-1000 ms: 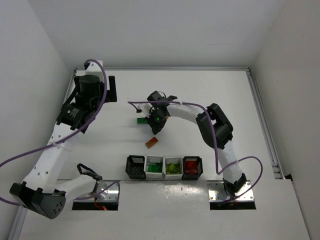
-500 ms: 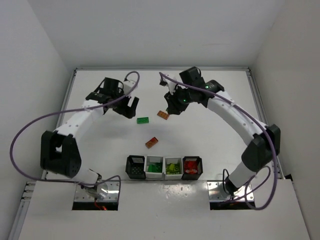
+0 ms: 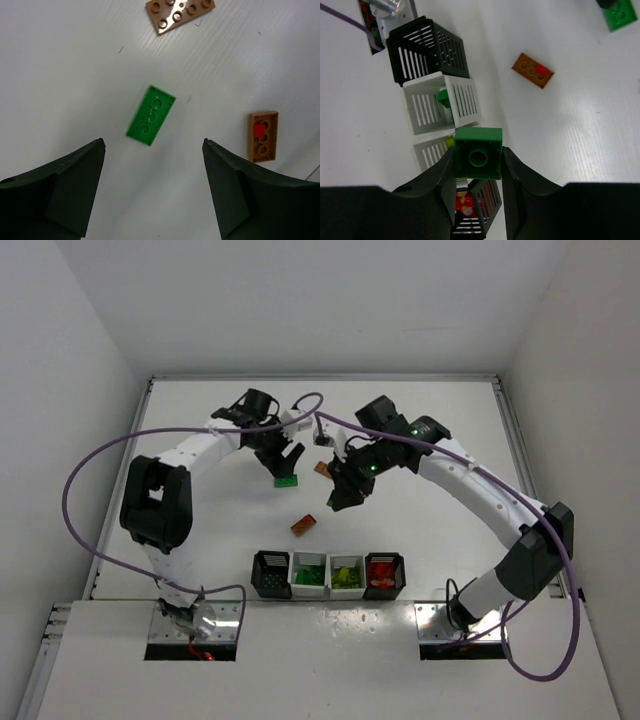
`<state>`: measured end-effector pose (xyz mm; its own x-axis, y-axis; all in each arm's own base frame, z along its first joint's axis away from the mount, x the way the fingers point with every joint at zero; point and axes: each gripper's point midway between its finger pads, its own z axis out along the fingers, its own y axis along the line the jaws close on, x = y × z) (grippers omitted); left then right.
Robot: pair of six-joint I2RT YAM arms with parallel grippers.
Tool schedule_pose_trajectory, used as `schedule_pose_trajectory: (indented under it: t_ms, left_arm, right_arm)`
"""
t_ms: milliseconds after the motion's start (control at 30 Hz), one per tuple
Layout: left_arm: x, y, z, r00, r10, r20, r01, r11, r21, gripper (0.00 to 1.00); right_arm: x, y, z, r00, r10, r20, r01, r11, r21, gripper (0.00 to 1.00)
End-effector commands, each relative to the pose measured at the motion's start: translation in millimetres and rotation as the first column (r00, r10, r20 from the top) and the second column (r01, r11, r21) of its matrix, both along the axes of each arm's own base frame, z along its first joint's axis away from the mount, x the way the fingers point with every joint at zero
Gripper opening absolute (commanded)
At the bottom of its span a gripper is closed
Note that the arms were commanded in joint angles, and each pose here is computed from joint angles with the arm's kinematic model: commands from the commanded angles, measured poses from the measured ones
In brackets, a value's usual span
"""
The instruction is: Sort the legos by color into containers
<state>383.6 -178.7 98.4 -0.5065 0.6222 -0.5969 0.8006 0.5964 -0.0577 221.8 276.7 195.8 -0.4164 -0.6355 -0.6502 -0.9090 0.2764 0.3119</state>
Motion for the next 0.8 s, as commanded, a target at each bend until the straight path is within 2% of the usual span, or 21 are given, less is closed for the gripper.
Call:
schedule_pose_trajectory:
  t_ms: [0,267,500,667,733,767]
  left_arm:
    - [1.7,-13.4,-14.7,0.997,-0.077,0.000,0.077,0.996,0.033,0.84]
    - [9.2,-22.0,-58.2,0.996,-0.084,-0.043,0.088,0.990,0.114,0.82]
    - [13.2,-16.9,-73.5,0.993,-0.113,-0.031,0.117,0.972,0.203,0.81]
    - [16.5,-13.0,-79.5,0.994,-0.110,-0.013,0.110,0.963,0.247,0.71]
    - [12.5,-13.6,-82.8,0.992,-0.124,-0.018,0.124,0.957,0.261,0.60]
    - [9.3,-12.0,-85.9,0.992,-0.124,-0.028,0.127,0.956,0.264,0.48]
  right_arm:
    - [-17.1,11.4,5.5,0.998,0.066,0.004,-0.066,0.997,0.044,0.00]
    - [-31.8,19.9,-1.9,0.994,0.109,0.023,-0.109,0.994,0.002,0.00]
    - [-44.1,25.8,-5.6,0.988,0.153,0.021,-0.153,0.988,-0.005,0.00]
    - [-52.1,35.8,-17.7,0.979,0.203,0.027,-0.202,0.978,-0.045,0.00]
    - [-57.9,41.9,-20.0,0.974,0.227,0.029,-0.225,0.973,-0.056,0.00]
    - [-61.3,44.9,-26.1,0.969,0.247,0.030,-0.244,0.967,-0.074,0.00]
